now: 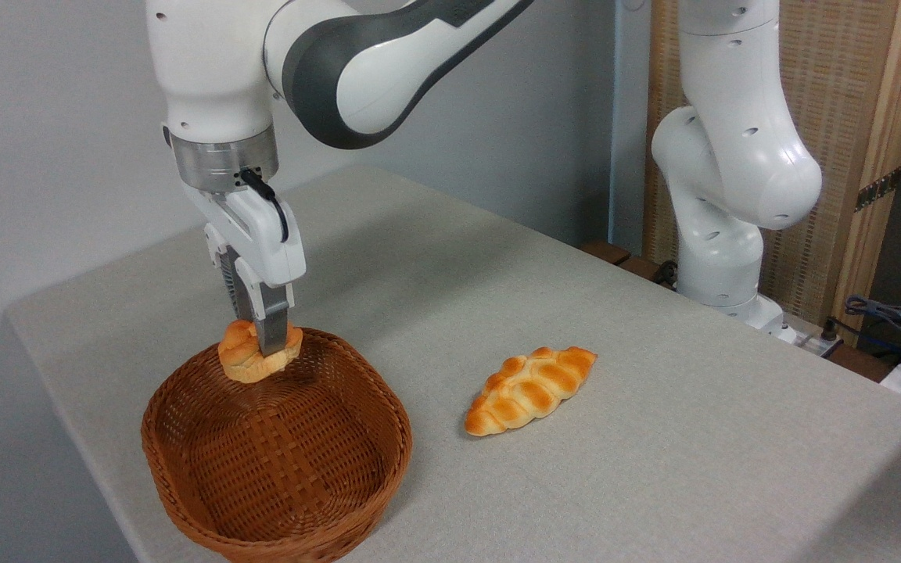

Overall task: Put bread into the basket
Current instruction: 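Lower the bun into the basket and open the gripper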

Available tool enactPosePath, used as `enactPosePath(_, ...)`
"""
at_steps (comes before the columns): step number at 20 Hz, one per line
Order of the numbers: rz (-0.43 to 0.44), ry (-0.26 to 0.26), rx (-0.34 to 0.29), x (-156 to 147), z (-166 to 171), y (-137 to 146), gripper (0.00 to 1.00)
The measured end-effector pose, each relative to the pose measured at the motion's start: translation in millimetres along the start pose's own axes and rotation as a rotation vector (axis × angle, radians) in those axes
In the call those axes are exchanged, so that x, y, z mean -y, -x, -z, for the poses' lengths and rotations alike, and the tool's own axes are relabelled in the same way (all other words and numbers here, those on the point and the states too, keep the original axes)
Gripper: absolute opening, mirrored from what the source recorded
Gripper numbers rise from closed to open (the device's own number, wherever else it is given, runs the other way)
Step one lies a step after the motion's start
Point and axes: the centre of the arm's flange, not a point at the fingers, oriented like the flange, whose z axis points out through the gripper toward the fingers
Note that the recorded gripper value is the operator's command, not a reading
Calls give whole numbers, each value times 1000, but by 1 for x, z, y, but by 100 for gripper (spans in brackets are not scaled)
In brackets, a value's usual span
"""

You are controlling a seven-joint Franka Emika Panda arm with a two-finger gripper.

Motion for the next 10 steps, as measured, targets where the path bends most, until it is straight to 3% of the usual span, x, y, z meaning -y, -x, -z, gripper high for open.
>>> enactPosePath(10, -1, -8, -5, 3, -13, -5, 100)
